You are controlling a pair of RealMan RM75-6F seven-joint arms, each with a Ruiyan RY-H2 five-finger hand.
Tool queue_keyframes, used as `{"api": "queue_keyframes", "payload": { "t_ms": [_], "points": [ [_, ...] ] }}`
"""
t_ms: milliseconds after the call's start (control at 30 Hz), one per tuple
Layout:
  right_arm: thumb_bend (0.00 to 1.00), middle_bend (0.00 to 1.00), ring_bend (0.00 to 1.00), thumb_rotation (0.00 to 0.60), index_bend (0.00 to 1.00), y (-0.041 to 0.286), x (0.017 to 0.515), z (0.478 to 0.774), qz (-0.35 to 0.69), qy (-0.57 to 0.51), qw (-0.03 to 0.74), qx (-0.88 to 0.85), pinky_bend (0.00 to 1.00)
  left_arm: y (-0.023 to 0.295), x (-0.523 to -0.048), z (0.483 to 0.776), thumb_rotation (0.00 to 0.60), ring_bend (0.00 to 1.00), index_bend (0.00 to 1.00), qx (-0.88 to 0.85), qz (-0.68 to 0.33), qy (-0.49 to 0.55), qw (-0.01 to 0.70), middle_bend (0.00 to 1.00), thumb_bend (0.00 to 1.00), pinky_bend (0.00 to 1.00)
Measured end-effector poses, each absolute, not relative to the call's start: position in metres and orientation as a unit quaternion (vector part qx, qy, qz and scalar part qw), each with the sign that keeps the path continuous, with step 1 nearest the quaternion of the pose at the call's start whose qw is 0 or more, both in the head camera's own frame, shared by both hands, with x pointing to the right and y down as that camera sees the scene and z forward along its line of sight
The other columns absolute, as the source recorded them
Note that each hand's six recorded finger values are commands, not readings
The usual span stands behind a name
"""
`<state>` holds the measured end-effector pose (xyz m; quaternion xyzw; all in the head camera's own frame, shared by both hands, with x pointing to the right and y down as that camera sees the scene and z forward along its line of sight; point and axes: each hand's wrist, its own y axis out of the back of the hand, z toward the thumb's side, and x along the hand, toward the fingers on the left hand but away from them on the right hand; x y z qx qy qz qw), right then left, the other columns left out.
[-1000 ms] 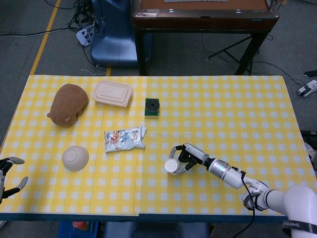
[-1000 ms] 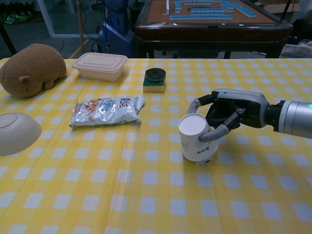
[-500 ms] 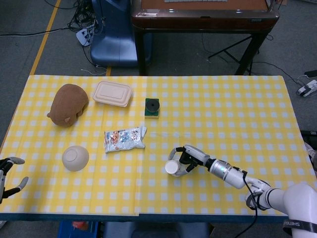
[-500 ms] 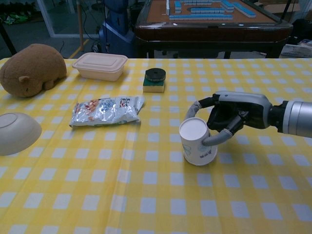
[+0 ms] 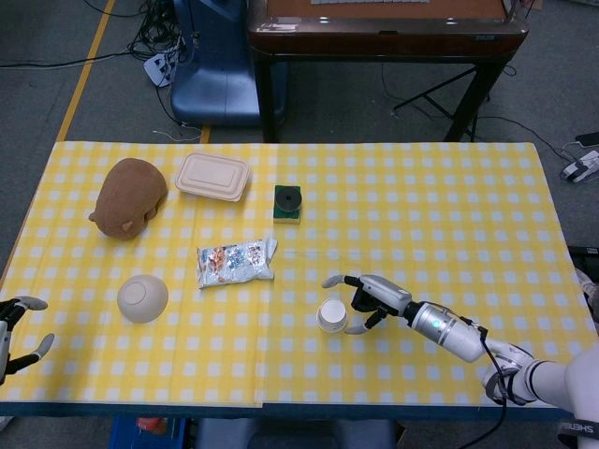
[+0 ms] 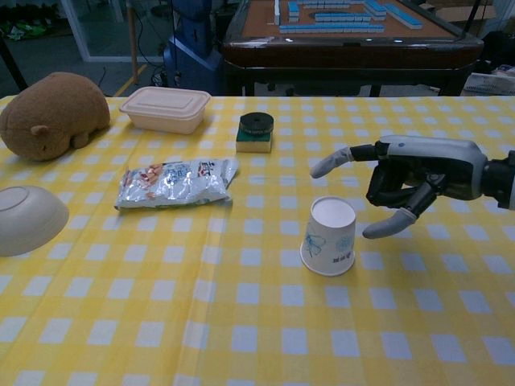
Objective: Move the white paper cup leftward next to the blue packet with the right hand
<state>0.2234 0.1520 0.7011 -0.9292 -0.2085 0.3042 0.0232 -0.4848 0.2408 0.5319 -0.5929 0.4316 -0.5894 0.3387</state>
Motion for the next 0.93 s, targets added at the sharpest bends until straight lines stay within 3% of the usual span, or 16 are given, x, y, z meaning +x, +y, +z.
{"api": "queue_keyframes", "payload": {
  "t_ms": [200,300,533,667,933],
  "points": [
    [0.0,0.96,0.94,0.6,0.27,0.153,0.241,0.681,0.335,-0.209,0.123,-0.911,1.0,0.242,-0.483,0.534,0.6,0.33,0.45,-0.594,-0.592,0.424,0.342,0.36,0.27,0.5],
    [0.0,0.83,0.84,0.6,0.29,0.155,0.253,0.669,0.361,-0.21,0.196,-0.887,0.99,0.243,-0.481,0.536,0.6,0.33,0.45,-0.594,-0.595,0.419,0.343,0.36,0.27,0.5],
    [0.0,0.56,0.54,0.6,0.29,0.171,0.294,0.627,0.454,-0.233,0.347,-0.787,0.75,0.243,-0.472,0.544,0.6,0.33,0.45,-0.6,-0.593,0.406,0.351,0.36,0.27,0.5],
    [0.0,0.5,0.47,0.6,0.29,0.186,0.333,0.597,0.505,-0.283,0.372,-0.726,0.65,0.245,-0.465,0.551,0.6,0.33,0.45,-0.606,-0.59,0.393,0.359,0.36,0.27,0.5],
    [0.0,0.49,0.46,0.6,0.29,0.219,0.402,0.553,0.539,-0.384,0.367,-0.654,0.63,0.247,-0.451,0.566,0.6,0.33,0.46,-0.619,-0.583,0.371,0.372,0.36,0.27,0.5]
  ]
}}
